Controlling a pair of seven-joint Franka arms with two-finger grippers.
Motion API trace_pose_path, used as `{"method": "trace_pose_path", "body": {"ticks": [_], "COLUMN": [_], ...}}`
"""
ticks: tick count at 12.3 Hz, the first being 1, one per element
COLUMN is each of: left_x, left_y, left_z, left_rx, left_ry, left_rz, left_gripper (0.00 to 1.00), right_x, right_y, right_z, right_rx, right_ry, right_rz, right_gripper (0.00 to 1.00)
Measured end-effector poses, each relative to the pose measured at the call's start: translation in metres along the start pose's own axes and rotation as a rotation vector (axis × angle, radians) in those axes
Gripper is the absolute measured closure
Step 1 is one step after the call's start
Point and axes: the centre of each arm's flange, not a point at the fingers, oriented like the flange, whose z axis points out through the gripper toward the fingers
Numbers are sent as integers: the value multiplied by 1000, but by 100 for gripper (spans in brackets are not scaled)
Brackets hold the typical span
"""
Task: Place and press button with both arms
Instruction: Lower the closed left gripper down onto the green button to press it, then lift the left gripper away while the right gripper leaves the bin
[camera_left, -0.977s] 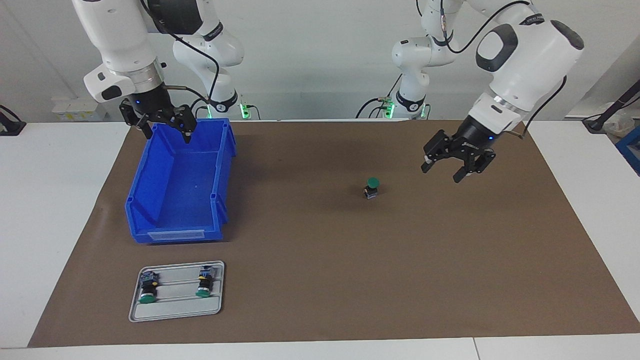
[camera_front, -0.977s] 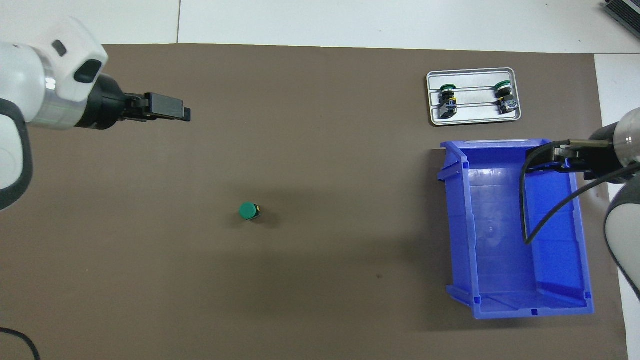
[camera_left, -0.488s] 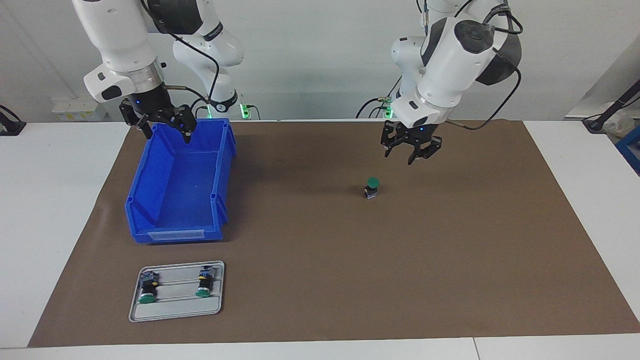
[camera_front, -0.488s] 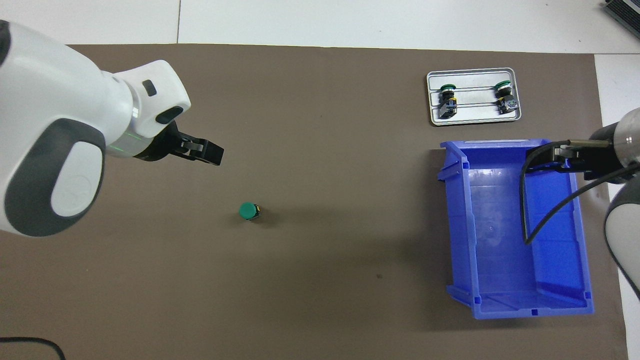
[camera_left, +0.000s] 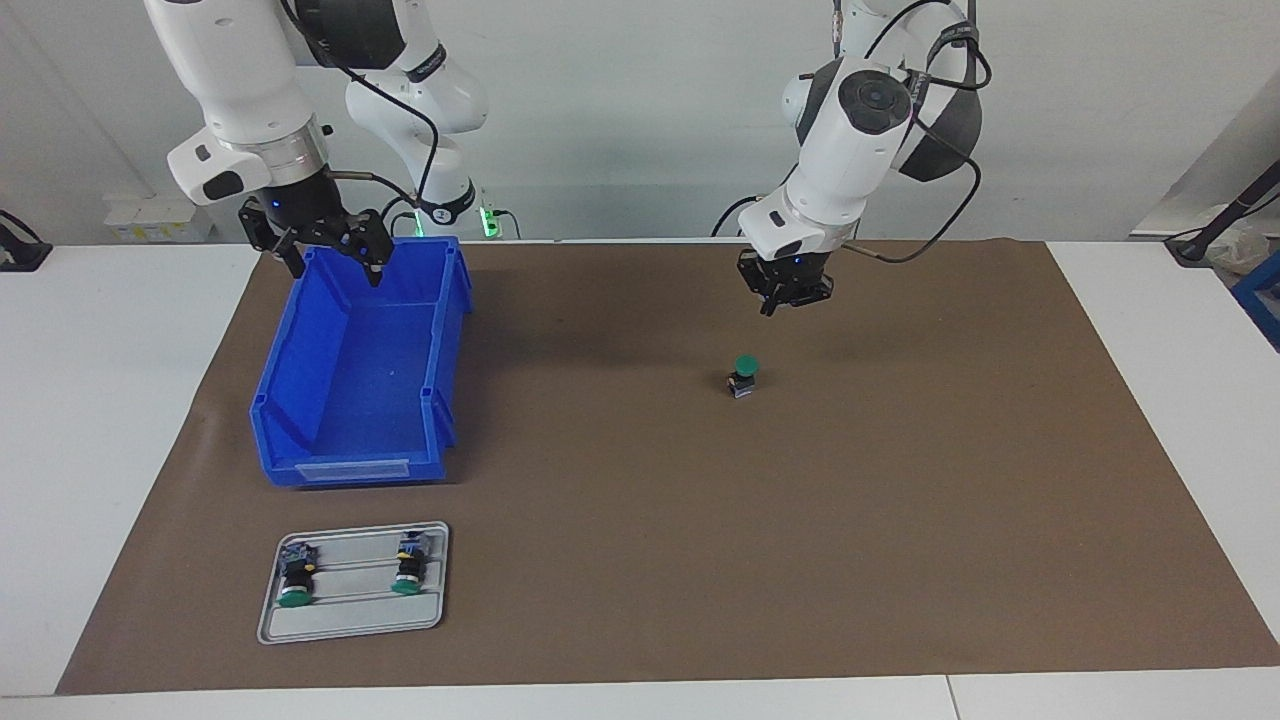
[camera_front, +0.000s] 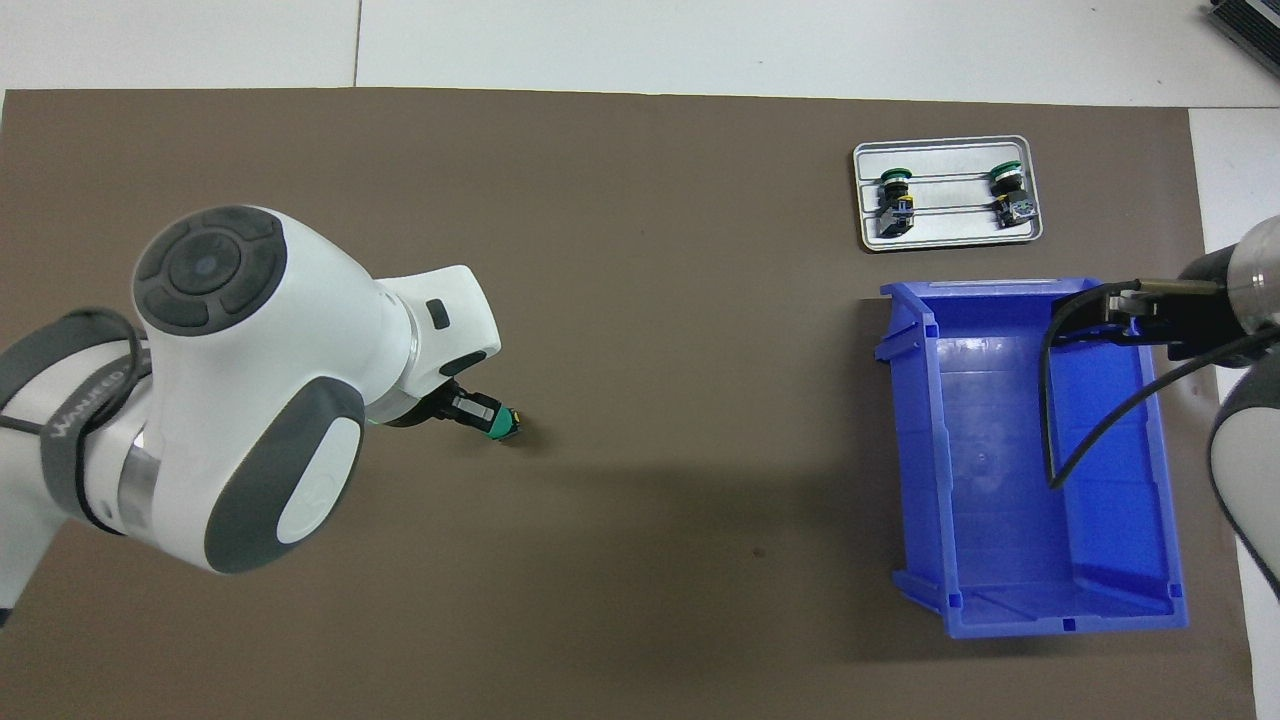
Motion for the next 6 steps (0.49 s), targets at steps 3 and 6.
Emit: {"method": "trace_pose_path", "body": {"ticks": [3,6], "left_x": [-3,-6], "left_y": [1,-3], "left_z": [32,48], "left_rx": [26,57], "left_ry": [29,47], "left_rz": [46,152], "left_gripper": [99,99], "right_x": [0,0], "right_y": [0,0], "right_z": [0,1], "right_rx": [0,0], "right_ry": [0,-1], "right_rz": [0,0], "right_gripper": [0,0]}}
